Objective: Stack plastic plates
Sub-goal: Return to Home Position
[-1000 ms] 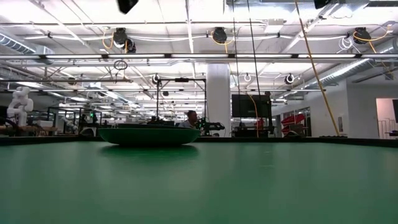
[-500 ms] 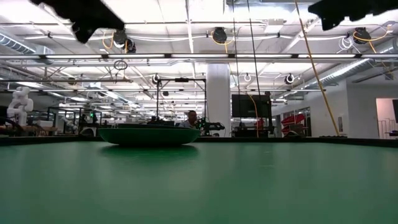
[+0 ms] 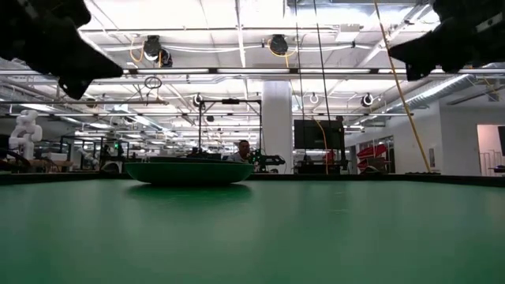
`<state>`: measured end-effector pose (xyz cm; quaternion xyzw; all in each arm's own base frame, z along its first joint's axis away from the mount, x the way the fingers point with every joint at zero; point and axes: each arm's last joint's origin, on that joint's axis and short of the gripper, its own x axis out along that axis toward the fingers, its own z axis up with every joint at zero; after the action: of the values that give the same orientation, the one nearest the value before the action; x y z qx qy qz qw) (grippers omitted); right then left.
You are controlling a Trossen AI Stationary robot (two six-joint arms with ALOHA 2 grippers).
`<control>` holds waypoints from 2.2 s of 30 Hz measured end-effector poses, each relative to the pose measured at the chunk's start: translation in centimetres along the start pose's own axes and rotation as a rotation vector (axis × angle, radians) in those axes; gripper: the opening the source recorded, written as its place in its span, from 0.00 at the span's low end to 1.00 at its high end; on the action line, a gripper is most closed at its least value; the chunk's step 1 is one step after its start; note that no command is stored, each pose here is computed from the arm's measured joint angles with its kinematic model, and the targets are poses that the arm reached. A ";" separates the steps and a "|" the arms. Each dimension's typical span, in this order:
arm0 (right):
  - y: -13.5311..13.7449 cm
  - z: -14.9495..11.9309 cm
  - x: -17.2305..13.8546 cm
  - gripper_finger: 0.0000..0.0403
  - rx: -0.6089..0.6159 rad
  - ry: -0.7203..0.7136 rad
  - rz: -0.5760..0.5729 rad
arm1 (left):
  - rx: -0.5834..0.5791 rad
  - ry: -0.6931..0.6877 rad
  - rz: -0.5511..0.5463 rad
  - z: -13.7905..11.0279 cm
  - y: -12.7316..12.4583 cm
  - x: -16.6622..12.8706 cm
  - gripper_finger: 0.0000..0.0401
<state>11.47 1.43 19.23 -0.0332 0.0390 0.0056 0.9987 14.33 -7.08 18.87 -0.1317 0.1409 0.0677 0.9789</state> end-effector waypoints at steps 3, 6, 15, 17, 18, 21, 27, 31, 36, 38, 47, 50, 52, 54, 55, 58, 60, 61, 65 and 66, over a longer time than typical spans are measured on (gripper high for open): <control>0.1 -1.1 0.2 0.00 0.009 -0.002 -0.001 | 0.025 -0.017 0.019 -0.6 0.4 -0.3 0.01; 0.2 -2.5 0.2 0.00 0.012 0.027 -0.001 | 0.046 -0.016 0.026 -1.3 0.8 -0.6 0.01; 0.2 -2.8 0.3 0.00 0.048 -0.015 -0.007 | 0.036 -0.081 0.017 -3.7 1.9 -1.0 0.01; 0.2 -2.9 0.3 0.00 0.039 -0.005 -0.009 | 0.019 -0.127 -0.006 -4.2 2.1 -1.2 0.01; 0.2 -2.9 0.3 0.00 0.036 -0.007 -0.010 | 0.007 -0.149 -0.017 -4.3 2.2 -1.2 0.01; 0.1 -2.8 0.3 0.00 0.041 -0.010 -0.014 | 0.020 -0.164 -0.021 -4.3 2.1 -1.3 0.01; 0.1 -2.9 0.3 0.00 0.042 -0.008 -0.013 | 0.068 -0.209 -0.078 -3.7 1.7 -1.6 0.01; 0.1 -3.2 0.3 0.00 0.037 0.024 -0.012 | 0.095 -0.230 -0.148 -3.3 1.5 -1.9 0.01; 0.2 -3.5 0.2 0.00 0.056 0.056 -0.008 | 0.152 -0.281 -0.170 -2.6 1.7 -2.4 0.01; 0.2 -3.5 0.2 0.00 0.057 0.056 -0.007 | 0.176 -0.311 -0.179 -2.2 1.9 -2.7 0.01; 0.1 -3.0 -0.1 0.00 0.064 -0.003 -0.013 | 0.219 -0.359 -0.216 -1.4 3.6 -3.7 0.01; 0.0 -2.8 -0.3 0.00 0.052 -0.026 -0.014 | 0.219 -0.368 -0.235 -1.4 4.1 -4.1 0.01; 0.0 -2.7 -0.4 0.00 0.047 -0.036 -0.015 | 0.217 -0.381 -0.251 -1.3 4.5 -4.4 0.01; 0.0 -2.7 -0.5 0.00 0.047 -0.041 -0.014 | 0.218 -0.395 -0.266 -1.3 4.7 -4.6 0.01; 0.0 -2.7 -0.5 0.00 0.047 -0.040 -0.012 | 0.224 -0.396 -0.262 -1.2 4.8 -4.5 0.01; 0.0 -2.7 -0.7 0.00 0.048 -0.041 -0.010 | 0.241 -0.391 -0.252 -1.2 5.0 -4.4 0.01; 0.0 -2.7 -0.8 0.00 0.043 -0.047 -0.009 | 0.247 -0.380 -0.237 -1.3 5.2 -4.2 0.01; 0.0 -2.6 -0.9 0.00 0.039 -0.055 -0.009 | 0.250 -0.376 -0.233 -1.3 5.3 -4.1 0.01; 0.0 -2.7 -1.2 0.00 0.036 -0.057 0.023 | 0.265 -0.351 -0.216 -1.4 5.7 -3.9 0.01; 0.0 -2.7 -1.3 0.00 0.044 -0.061 0.035 | 0.267 -0.345 -0.203 -1.4 5.8 -3.8 0.01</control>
<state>9.97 1.24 16.64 -0.0106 0.0092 0.0234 0.9996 9.37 -2.29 17.28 -0.0012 -0.0346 -0.0286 0.9990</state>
